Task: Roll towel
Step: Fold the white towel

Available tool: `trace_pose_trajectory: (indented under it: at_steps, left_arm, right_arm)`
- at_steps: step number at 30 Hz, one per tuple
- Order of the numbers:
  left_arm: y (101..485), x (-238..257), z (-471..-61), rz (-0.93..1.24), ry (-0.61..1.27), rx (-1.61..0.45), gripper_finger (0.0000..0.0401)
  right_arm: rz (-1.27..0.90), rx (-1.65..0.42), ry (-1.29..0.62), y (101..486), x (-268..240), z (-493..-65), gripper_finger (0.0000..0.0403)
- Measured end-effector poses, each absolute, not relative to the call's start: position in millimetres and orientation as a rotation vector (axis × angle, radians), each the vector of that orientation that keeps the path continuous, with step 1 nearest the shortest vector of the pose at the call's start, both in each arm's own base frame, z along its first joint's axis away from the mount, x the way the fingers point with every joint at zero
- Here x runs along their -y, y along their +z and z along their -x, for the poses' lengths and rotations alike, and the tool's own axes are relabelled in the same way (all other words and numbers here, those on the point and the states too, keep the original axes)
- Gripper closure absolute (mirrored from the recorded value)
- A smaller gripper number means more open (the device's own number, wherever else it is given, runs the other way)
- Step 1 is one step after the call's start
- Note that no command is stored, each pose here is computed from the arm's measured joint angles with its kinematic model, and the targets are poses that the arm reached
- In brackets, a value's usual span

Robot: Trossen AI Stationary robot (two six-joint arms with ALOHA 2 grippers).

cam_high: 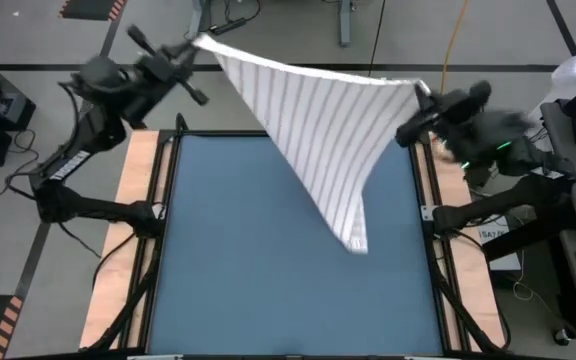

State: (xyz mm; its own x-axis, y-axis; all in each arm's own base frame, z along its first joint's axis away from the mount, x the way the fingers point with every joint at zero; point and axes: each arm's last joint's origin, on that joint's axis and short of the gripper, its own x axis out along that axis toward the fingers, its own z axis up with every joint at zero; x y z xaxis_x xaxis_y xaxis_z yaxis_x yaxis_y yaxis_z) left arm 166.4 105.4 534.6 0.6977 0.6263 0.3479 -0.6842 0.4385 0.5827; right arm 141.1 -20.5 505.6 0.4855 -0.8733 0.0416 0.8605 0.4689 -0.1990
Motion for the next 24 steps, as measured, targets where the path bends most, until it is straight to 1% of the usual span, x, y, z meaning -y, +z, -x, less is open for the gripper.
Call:
trace_pose_trajectory:
  at_steps: [2,4,7,10,13,17,24]
  left_arm:
    - [541,-106,-164,-0.766,0.825,0.095,0.0390]
    - [545,-105,-164,-0.754,0.821,0.111,0.0390]
    - [547,-103,-162,-0.678,0.799,0.119,0.0390]
    - [546,-92,-147,-0.588,0.748,0.108,0.0390]
    - [540,-80,-133,-0.475,0.685,0.058,0.0390]
    - [528,-64,-114,-0.309,0.555,-0.010,0.0390]
    - [514,-32,-82,-0.023,0.195,-0.066,0.0390]
  right_arm:
    - [0.226,0.113,-0.941,526,20,-140,0.0403]
    - [0.259,0.256,-0.884,540,20,-140,0.0403]
    - [0.284,0.356,-0.835,547,21,-143,0.0403]
    - [0.268,0.330,-0.784,541,21,-154,0.0403]
    - [0.245,0.238,-0.727,529,20,-168,0.0403]
    - [0.169,0.127,-0.626,513,14,-180,0.0403]
    - [-0.001,0.057,-0.499,501,-4,-179,0.0403]
